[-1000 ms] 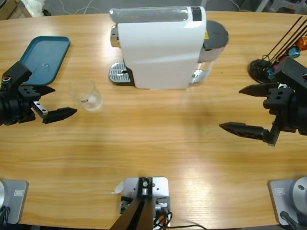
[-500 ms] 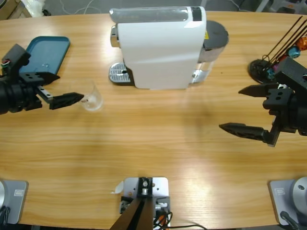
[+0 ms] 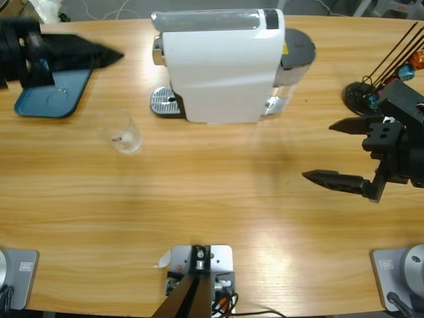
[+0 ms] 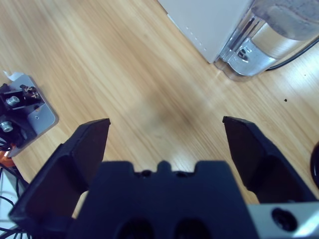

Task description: Pour coffee

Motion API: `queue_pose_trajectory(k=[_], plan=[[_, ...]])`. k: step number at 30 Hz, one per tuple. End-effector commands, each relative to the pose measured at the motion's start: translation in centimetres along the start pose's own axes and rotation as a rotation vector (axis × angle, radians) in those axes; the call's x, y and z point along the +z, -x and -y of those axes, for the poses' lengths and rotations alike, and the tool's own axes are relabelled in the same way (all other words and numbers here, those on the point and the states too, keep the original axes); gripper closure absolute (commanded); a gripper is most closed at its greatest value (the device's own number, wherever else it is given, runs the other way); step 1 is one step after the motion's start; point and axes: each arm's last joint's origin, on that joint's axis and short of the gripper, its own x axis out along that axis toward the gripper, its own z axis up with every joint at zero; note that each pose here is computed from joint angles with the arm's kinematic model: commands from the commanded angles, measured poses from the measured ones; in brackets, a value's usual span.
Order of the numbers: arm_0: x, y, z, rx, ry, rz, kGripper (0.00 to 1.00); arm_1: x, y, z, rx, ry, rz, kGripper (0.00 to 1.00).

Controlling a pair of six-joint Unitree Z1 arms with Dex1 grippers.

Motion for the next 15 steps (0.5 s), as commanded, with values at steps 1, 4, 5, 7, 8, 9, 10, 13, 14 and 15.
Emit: queue_pose_trajectory(k=[1,4,5,7,8,9,10,13,14,15], plan=[[3.4,-2.4,-4.1,-0.223,0.405,-0.03,0.44,-0.6,-1.0,-0.2,0.035,0.017,-0.047,0.0],[4.2,-2.1,-5.5,-0.202,0.466,0.031,0.418,-0.6,-1.0,-0.3,0.034,0.018,-0.044,0.0],[4.2,-2.3,-5.9,-0.195,0.494,0.032,0.418,-0.5,-1.0,-0.3,0.034,0.018,-0.043,0.0],[4.0,-2.7,-6.5,-0.183,0.556,0.019,0.423,-0.6,-0.9,-0.3,0.034,0.018,-0.042,0.0],[3.8,-3.0,-6.7,-0.179,0.581,0.009,0.427,-0.6,-0.9,-0.3,0.034,0.019,-0.042,0.0],[3.7,-3.4,-7.0,-0.178,0.607,-0.006,0.428,-0.6,-0.9,-0.3,0.033,0.019,-0.041,0.0],[3.4,-4.1,-7.3,-0.18,0.634,-0.028,0.436,-0.6,-0.9,-0.3,0.033,0.019,-0.041,0.0],[2.6,-5.9,-7.9,-0.186,0.688,-0.076,0.439,-0.6,-0.8,-0.3,0.032,0.02,-0.038,0.0],[2.4,-6.5,-8.0,-0.194,0.698,-0.088,0.44,-0.6,-0.8,-0.3,0.032,0.02,-0.037,0.0],[2.3,-7.0,-8.1,-0.204,0.708,-0.096,0.441,-0.6,-0.7,-0.3,0.032,0.02,-0.036,0.0]])
